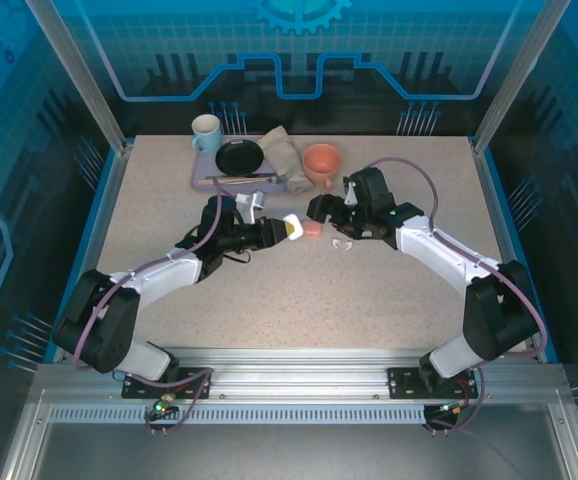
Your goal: Insert the wireless bluetooth earbuds into the charging case
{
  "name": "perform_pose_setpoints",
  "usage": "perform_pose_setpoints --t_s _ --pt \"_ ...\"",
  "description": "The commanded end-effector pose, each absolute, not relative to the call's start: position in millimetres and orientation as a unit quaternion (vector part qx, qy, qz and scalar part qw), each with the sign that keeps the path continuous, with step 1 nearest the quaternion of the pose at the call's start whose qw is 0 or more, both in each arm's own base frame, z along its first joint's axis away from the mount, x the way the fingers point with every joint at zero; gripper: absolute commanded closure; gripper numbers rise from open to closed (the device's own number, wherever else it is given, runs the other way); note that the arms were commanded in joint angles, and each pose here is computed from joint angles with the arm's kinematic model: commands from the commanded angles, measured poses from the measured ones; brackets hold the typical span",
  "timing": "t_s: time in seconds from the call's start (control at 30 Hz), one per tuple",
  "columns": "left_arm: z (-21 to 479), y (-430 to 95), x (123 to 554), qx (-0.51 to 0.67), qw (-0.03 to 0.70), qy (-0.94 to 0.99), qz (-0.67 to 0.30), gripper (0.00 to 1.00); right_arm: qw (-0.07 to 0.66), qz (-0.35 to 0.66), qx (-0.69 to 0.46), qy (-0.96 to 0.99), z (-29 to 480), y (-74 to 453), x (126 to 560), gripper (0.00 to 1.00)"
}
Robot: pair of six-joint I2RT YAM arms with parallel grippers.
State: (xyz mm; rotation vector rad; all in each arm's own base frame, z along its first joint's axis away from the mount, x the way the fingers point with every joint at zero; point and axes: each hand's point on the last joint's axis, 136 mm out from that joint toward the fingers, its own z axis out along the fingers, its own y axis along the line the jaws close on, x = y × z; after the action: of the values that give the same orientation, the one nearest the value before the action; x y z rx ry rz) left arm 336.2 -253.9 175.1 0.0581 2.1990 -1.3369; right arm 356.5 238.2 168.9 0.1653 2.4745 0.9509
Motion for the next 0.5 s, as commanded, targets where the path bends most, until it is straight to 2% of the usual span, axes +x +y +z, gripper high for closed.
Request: perform_pose_setpoints --t_s 0.0,0.2,0.47 --pt "183 -255 311 0.089 0.233 0.824 -0.509 1.00 0.302 0.401 -0.075 0.861 200 255 348 0.17" --pt "189 -254 305 0.105 0.221 0.826 -0.508 1.00 0.299 0.465 -0.136 0.822 205 278 336 0.19" --pt "195 -253 308 0.106 0.224 0.826 -0.506 1.00 0.276 0.471 -0.155 0.823 188 285 329 0.22"
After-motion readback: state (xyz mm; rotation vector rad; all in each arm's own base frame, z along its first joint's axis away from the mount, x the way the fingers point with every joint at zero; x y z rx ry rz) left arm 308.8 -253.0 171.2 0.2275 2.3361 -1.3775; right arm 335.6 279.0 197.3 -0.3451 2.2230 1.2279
